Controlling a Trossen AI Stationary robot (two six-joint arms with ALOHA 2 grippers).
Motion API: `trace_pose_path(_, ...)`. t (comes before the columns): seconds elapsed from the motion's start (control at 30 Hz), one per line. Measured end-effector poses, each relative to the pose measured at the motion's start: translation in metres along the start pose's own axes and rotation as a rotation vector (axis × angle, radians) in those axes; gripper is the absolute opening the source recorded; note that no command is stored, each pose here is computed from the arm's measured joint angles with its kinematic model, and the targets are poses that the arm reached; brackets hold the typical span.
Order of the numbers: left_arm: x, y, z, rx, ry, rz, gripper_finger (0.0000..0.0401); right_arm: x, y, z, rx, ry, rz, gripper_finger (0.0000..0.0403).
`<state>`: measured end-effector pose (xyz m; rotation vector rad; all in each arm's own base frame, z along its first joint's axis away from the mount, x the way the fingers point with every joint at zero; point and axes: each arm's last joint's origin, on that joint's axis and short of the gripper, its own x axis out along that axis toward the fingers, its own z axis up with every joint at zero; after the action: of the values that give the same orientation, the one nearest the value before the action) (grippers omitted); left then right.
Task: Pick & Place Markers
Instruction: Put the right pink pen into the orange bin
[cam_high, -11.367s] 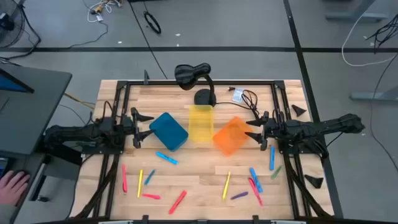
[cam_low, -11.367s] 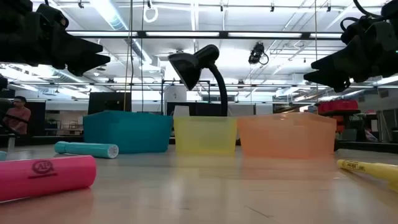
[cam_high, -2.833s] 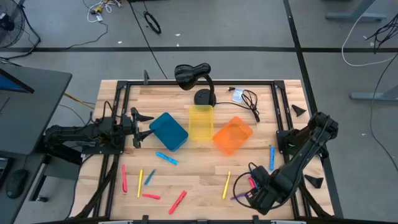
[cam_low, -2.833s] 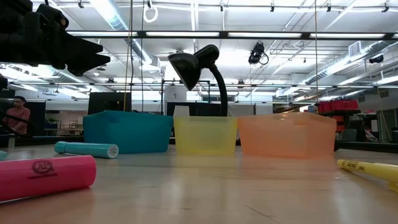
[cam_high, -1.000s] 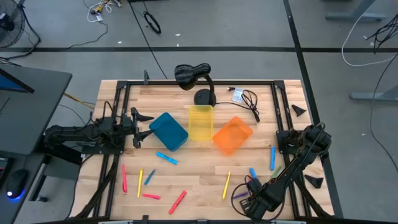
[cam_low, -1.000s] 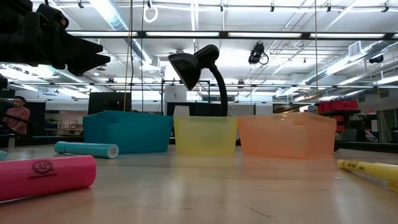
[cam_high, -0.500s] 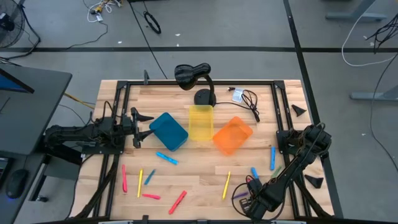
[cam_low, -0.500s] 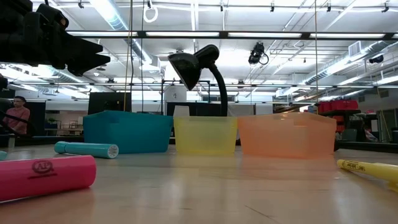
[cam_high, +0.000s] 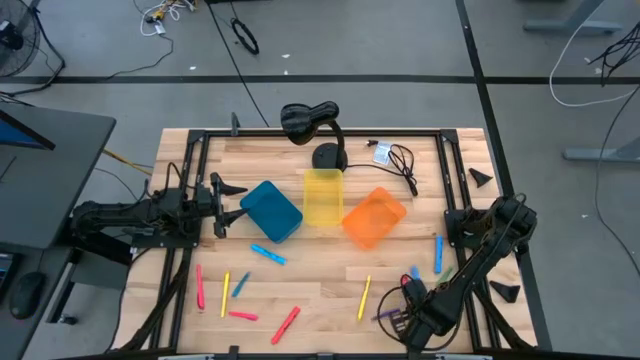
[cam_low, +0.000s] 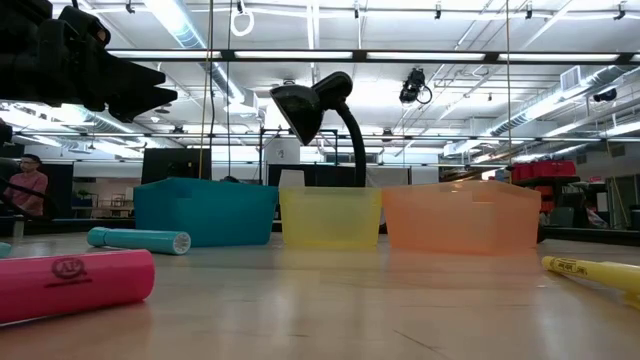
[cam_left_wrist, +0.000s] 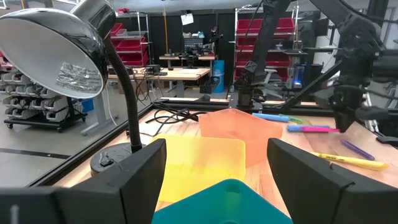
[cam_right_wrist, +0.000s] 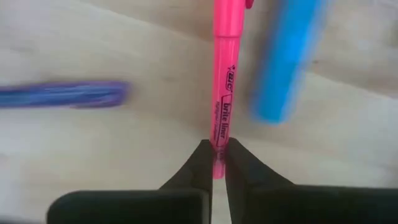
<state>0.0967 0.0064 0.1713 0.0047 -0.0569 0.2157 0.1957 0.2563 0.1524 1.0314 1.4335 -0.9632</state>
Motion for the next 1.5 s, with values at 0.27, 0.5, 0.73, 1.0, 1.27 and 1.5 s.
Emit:
trace_pose_path(0.27,0.0,0.0,0.0,0.0,0.0,0.0,0.0286,-0.023,-0.004,0.008,-0.075,0.027,0.02,0.0016)
trace_pose_path(0.5,0.0,0.0,0.0,0.0,0.0,0.0,0.0286,-0.046,-0.002,0.021,-0.138,0.062,0.085,0.0016)
trace_pose_path(0.73,0.0,0.0,0.0,0.0,0.0,0.0,0.0286,-0.071,-0.006,0.04,-0.271,0.064,0.125,0.0016)
trace_pose_path(1.0,0.0,0.0,0.0,0.0,0.0,0.0,0.0286,-0.097,-0.018,0.069,-0.549,0.087,0.11,0.0016)
trace_pose_path(1.27,0.0,0.0,0.0,0.0,0.0,0.0,0.0286,-0.109,-0.024,0.097,-0.865,0.126,0.083,0.0016)
trace_pose_path(1.5,0.0,0.0,0.0,0.0,0.0,0.0,0.0286,-0.11,-0.025,0.115,-1.224,0.114,0.058,0.0016)
